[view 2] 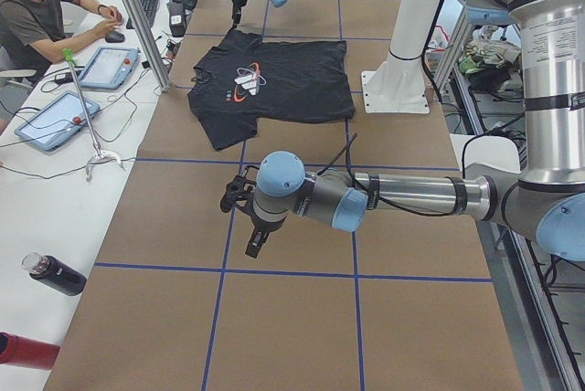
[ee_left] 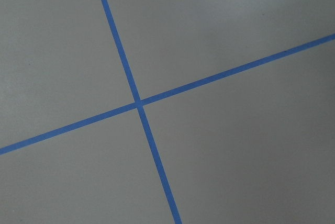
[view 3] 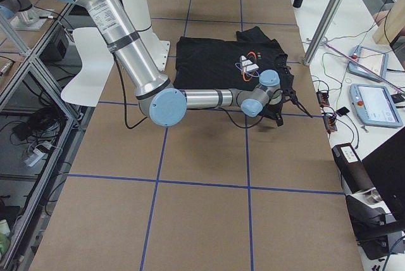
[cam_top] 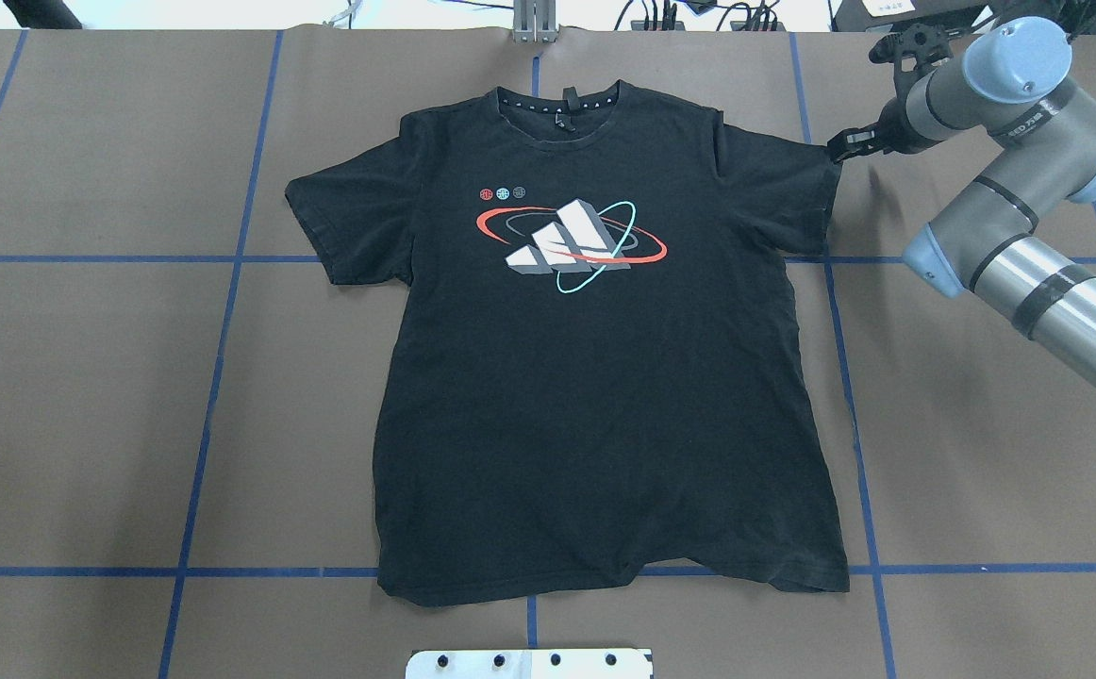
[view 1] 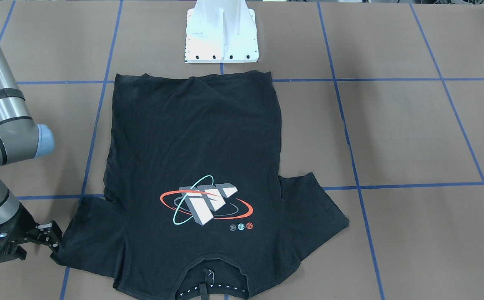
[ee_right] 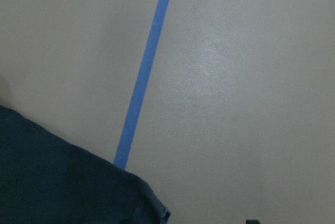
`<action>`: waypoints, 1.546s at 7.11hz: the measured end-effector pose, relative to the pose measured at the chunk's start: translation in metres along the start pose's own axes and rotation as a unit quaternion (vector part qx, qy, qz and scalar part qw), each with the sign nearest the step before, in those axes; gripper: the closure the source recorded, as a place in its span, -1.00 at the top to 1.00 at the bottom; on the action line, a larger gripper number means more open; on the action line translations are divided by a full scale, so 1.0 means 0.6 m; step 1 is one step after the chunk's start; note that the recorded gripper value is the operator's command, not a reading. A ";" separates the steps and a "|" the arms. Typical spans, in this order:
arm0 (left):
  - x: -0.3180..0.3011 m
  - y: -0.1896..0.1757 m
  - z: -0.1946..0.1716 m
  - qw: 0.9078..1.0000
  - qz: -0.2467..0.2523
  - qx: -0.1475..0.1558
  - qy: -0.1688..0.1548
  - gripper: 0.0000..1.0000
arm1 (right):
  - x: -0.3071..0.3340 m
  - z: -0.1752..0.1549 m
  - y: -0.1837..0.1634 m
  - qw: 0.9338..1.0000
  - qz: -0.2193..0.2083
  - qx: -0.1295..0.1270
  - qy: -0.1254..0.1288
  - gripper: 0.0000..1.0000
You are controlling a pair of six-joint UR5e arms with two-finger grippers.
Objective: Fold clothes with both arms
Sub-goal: 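Move the right gripper toward the shirt sleeve farthest from the robot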
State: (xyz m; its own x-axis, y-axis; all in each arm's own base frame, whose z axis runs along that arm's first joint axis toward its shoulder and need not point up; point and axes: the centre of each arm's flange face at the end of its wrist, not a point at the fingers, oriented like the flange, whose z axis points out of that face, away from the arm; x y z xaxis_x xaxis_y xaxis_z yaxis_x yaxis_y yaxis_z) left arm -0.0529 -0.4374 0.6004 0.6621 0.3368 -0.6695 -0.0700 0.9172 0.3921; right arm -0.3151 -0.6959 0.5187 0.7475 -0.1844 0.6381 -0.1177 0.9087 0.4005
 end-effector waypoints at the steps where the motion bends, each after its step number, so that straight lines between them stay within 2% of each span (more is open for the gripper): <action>1: 0.000 0.000 0.000 1.000 0.000 0.000 0.000 1.00 | -0.010 0.002 -0.008 1.000 -0.003 0.006 0.000 0.26; 4: 0.000 0.000 0.000 1.000 0.001 0.000 0.000 1.00 | -0.025 0.010 -0.010 1.000 -0.008 0.008 0.002 0.14; 5: 0.000 0.000 0.000 1.000 0.001 0.000 0.000 1.00 | -0.029 0.013 -0.007 1.000 -0.009 0.008 0.004 -0.15; 6: 0.000 0.000 0.000 1.000 0.002 0.000 0.000 1.00 | -0.031 0.015 -0.006 1.000 -0.010 0.008 0.005 -0.89; 7: 0.000 0.000 0.000 1.000 0.002 0.000 0.000 1.00 | -0.031 0.016 -0.006 1.000 -0.010 0.009 0.006 -1.00; 10: 0.000 0.000 0.000 1.000 0.003 0.000 0.000 1.00 | -0.037 0.016 -0.005 1.000 -0.011 0.008 0.005 -1.00; 11: 0.000 0.000 0.000 1.000 0.003 0.000 0.000 1.00 | -0.045 0.001 -0.010 1.000 -0.012 0.015 -0.004 -1.00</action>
State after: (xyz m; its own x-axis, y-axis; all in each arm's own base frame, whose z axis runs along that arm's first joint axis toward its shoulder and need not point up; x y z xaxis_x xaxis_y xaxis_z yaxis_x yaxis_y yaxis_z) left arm -0.0529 -0.4374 0.6003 0.6616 0.3421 -0.6672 -0.0737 0.9152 0.3962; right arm -0.3353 -0.6964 0.4995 0.7451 -0.2091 0.6333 -0.1191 0.8926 0.4349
